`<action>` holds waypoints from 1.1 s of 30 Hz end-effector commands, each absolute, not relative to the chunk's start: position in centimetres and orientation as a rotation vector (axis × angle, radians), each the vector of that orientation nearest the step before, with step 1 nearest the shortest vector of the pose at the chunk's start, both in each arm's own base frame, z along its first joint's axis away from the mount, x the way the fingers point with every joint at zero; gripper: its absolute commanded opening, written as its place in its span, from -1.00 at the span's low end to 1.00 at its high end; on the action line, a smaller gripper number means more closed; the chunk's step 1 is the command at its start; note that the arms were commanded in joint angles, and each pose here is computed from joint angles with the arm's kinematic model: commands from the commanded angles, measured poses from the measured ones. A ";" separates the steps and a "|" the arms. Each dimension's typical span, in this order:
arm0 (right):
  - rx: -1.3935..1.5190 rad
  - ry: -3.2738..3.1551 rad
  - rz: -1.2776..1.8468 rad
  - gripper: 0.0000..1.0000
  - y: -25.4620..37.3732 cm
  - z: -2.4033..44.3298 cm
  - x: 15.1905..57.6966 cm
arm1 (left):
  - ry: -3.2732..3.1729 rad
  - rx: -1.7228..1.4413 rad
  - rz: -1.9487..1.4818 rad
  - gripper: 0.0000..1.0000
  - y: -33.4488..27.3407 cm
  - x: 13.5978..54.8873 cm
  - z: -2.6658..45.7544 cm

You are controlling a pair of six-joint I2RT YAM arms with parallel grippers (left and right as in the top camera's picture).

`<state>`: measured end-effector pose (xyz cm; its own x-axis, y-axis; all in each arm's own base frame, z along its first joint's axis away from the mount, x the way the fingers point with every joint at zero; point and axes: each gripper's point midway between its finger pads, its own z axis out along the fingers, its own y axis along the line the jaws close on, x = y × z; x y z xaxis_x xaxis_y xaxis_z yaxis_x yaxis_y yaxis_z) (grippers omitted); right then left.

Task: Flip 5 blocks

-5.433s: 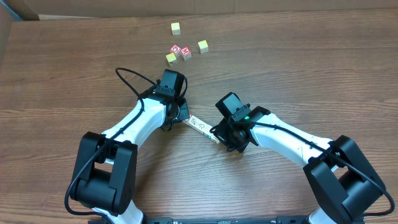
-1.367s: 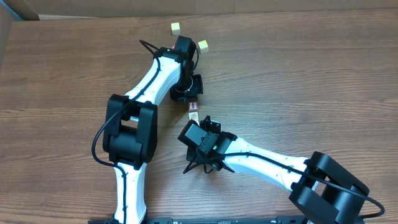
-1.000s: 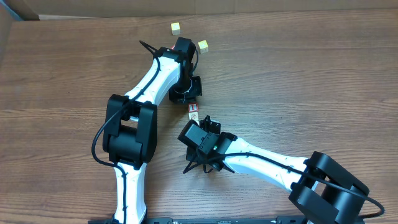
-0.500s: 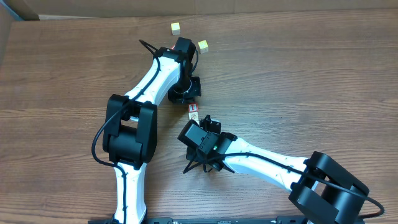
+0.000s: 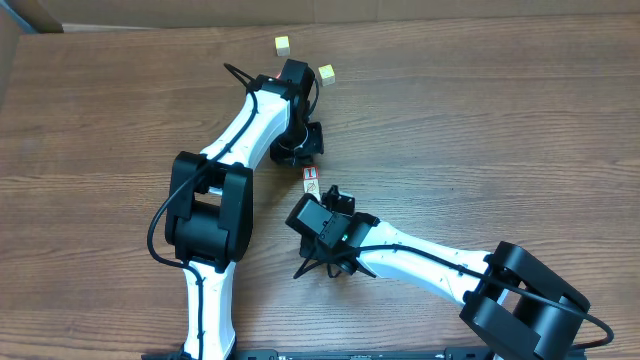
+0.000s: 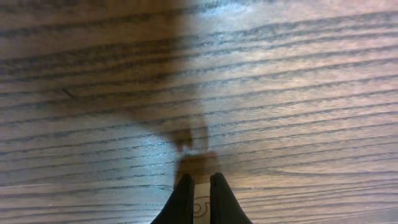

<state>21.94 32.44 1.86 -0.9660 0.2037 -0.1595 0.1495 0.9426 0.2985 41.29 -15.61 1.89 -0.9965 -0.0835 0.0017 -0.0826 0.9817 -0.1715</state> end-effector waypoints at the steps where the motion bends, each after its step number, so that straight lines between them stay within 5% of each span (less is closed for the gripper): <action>1: 0.214 2.892 0.450 -0.92 33.1 3.7 22.5 | 3.011 -0.111 -0.298 -0.92 -15.4 43.6 5.6; 15: -0.104 2.765 0.578 -0.85 35.7 10.9 22.7 | 2.665 -0.408 -0.367 -0.92 -7.2 44.8 21.0; 33: -0.506 2.536 0.275 -0.92 40.9 6.9 23.2 | 2.816 -0.601 -0.163 -0.56 -1.5 41.7 17.9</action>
